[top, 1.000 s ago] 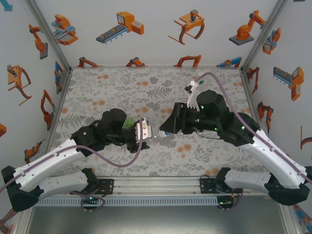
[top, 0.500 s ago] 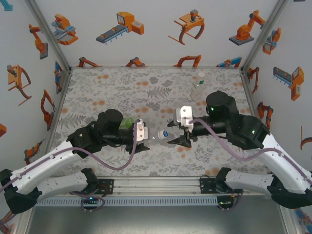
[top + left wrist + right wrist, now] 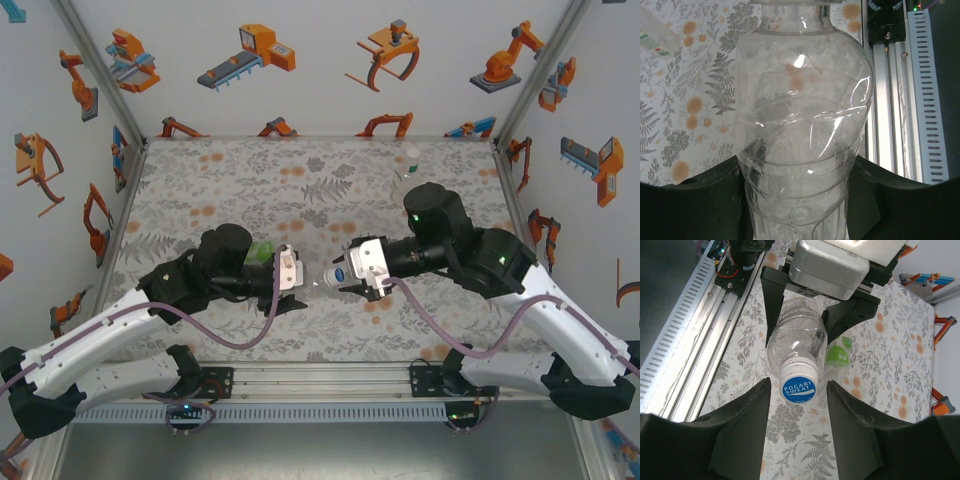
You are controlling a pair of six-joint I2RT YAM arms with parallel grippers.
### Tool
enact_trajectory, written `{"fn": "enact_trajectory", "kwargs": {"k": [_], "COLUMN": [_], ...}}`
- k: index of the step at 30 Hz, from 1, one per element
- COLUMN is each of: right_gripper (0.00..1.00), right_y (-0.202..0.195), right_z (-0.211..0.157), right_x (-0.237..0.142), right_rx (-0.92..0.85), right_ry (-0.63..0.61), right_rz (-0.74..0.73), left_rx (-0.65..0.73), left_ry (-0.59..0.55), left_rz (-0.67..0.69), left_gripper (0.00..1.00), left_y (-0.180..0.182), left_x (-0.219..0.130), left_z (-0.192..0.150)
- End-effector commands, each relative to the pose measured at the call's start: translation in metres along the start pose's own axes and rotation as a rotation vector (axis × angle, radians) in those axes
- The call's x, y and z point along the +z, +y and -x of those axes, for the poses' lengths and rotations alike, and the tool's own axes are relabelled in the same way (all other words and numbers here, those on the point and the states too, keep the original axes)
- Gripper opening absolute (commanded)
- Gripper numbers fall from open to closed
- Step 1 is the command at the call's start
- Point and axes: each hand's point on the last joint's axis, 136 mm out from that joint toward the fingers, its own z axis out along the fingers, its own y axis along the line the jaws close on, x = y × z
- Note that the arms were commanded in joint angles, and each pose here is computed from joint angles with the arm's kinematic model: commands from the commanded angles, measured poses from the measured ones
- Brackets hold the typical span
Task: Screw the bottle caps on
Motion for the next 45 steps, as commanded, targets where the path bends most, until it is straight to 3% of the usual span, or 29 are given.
{"fn": "enact_trajectory", "kwargs": {"k": [1,25,32,37,40,45], "right_gripper": [0.46,0.4,0.16,0.08,0.0,0.0], "right_y": [0.004,0.002,0.003,-0.008,-0.014,-0.038], "right_z": [0.008,-0.005,-0.004,-0.008,-0.016,-0.036], "right_x": [-0.002,0.007,0.006,0.008,0.01,0.002], "right_rx": [-0.045,-0.019,0.042,0.348,0.626,1.151], "right_ry": [-0.031,0.007,0.004,-0.008,-0.038,-0.121], "right_rz": [0.017,0.024,0.028,-0.054,-0.114,-0.322], "left_rx": [0.035,0.034,0.032,0.026,0.021,0.009], "left_ry": [-0.035,-0.032,-0.025,-0.005,0.011,0.027], "left_rz": [-0.018,-0.02,-0.015,0.018,0.049,0.074], "left_gripper": [0.0,0.0,0.0,0.0,0.0,0.0], "left_y": [-0.004,-0.004,-0.003,0.003,0.009,0.015], "left_x": [-0.003,-0.002,-0.001,-0.001,0.001,0.006], "left_z": [0.01,0.01,0.008,0.003,0.0,-0.003]}}
